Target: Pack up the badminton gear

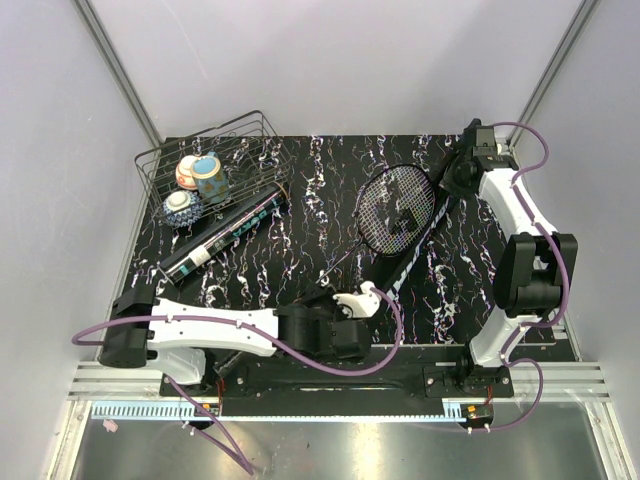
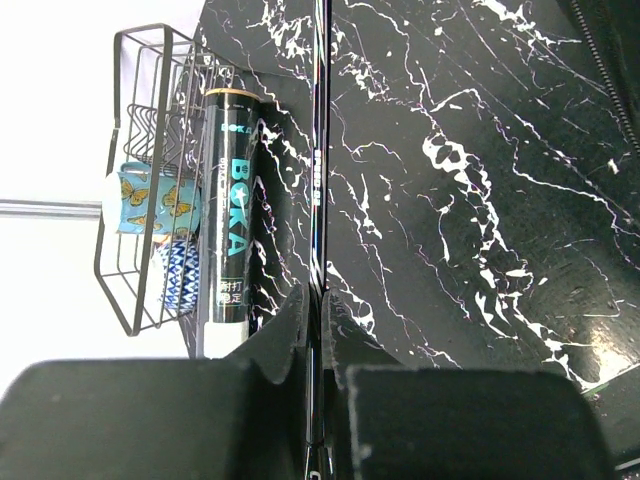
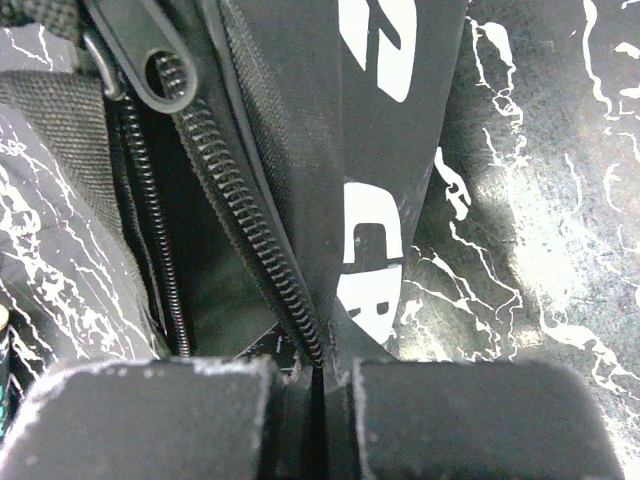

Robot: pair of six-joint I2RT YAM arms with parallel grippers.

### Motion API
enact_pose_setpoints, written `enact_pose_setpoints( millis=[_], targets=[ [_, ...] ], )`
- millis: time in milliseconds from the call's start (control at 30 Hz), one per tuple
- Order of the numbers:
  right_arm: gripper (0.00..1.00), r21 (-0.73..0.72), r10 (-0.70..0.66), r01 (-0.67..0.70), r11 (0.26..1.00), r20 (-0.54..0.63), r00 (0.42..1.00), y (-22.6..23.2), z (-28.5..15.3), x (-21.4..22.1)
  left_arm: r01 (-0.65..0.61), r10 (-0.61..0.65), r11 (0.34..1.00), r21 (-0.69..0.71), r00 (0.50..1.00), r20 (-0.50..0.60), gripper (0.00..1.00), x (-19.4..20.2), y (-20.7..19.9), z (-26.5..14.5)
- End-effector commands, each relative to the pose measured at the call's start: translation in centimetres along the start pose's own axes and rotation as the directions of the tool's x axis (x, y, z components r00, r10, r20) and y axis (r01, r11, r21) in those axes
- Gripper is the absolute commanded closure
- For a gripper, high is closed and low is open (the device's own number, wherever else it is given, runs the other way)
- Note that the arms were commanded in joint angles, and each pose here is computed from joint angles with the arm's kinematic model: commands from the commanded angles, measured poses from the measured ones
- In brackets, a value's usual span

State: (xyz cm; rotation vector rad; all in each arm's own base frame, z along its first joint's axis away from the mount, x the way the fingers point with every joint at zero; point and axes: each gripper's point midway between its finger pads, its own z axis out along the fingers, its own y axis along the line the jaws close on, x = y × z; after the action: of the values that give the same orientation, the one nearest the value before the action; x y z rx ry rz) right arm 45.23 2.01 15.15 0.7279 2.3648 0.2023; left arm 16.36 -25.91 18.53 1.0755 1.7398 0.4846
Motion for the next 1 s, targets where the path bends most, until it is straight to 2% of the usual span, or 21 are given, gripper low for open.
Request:
enact_pose_setpoints(
  millis=[0,133,233,267,300,433,800,967],
  targets=[
    [1.00,-0.054,0.025,-0.022,0.998,0.054,0.998,0.3,-2.6,-2.5,0.017,-0.017,1.000,0.023,1.000,0.009,1.00,-0.6,-0.5,-0.6],
    [1.00,-0.088,0.021,-0.017,0.996,0.043,0.999,0.8,-2.9,-2.2,-0.065,0.064,0.994,0.086,0.998,0.012,1.00,-1.1,-2.1,-0.6],
    [1.00,-0.139,0.027,-0.024,0.990,0.025,0.999,1.5,-3.1,-1.6,-0.106,0.097,0.977,0.187,0.994,0.055,1.00,-2.6,-4.1,-0.8],
    [1.00,-0.149,0.031,-0.028,0.989,0.016,0.999,1.5,-3.1,-1.2,-0.087,0.074,0.975,0.204,0.994,0.075,1.00,-3.5,-4.4,-0.9],
    [1.00,-0.168,0.028,-0.028,0.985,-0.001,1.000,1.8,-3.1,-0.8,-0.074,0.059,0.977,0.200,0.995,0.080,1.00,-4.0,-4.4,-0.9],
    [1.00,-0.197,0.023,-0.028,0.980,-0.029,0.999,1.9,-3.3,0.4,-0.140,0.128,0.979,0.147,0.987,0.093,1.00,-5.7,-4.4,0.0],
    [1.00,-0.312,0.071,-0.092,0.946,-0.080,0.994,3.0,-4.5,2.7,0.073,-0.069,0.993,-0.094,0.997,0.041,1.00,-12.4,-1.3,4.4],
    [1.00,-0.339,0.082,-0.116,0.934,-0.113,0.990,3.1,-4.9,3.8,0.113,-0.110,0.992,-0.058,0.993,0.047,1.00,-14.1,-3.5,6.5]
  ],
)
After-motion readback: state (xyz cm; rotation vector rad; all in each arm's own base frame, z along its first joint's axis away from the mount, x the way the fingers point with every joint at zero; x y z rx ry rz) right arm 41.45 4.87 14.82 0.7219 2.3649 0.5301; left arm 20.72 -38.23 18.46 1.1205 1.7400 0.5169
